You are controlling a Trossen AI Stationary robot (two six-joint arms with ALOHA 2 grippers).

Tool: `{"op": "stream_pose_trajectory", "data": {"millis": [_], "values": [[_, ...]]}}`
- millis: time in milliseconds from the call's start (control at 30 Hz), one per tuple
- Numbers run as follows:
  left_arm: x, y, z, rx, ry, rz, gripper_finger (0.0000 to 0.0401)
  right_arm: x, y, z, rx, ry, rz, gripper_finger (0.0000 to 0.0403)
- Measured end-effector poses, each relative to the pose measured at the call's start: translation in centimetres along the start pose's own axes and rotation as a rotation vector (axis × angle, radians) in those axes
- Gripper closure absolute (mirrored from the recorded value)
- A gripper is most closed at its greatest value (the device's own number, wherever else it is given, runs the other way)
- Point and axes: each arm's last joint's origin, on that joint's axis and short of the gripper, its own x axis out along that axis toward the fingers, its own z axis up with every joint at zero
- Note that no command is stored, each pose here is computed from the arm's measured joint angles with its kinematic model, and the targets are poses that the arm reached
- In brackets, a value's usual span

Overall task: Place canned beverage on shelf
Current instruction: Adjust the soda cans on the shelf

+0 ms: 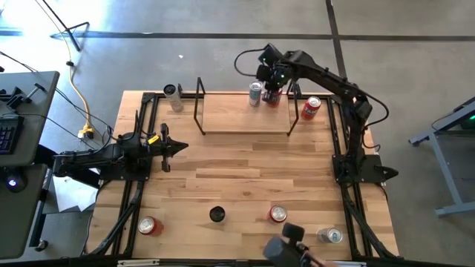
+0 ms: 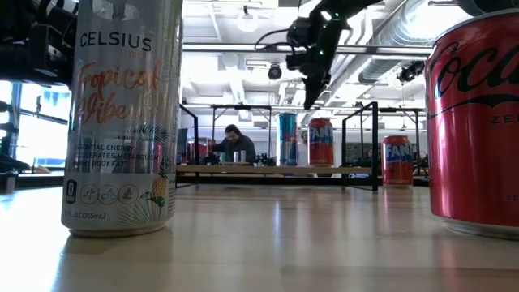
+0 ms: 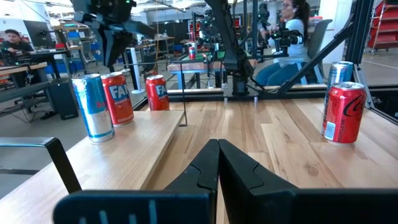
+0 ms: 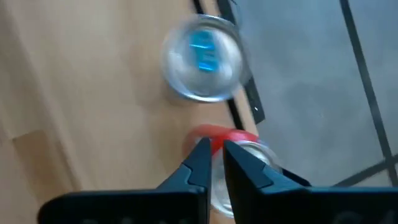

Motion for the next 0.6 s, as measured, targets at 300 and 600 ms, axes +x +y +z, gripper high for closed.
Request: {"op": "stream_pose_trajectory", "data": {"millis": [300, 600], "values": [[0.0, 0.0, 0.0, 0.000, 0.000, 0.001, 0.0401, 1.2, -2.9, -2.0, 0.120, 0.033, 0.056, 0.0400], [0.0, 0.0, 0.0, 0.000, 0.000, 0.000, 0.0401, 2.3, -3.0, -2.9, 0.107, 0.057, 0.070, 0.0402]]}}
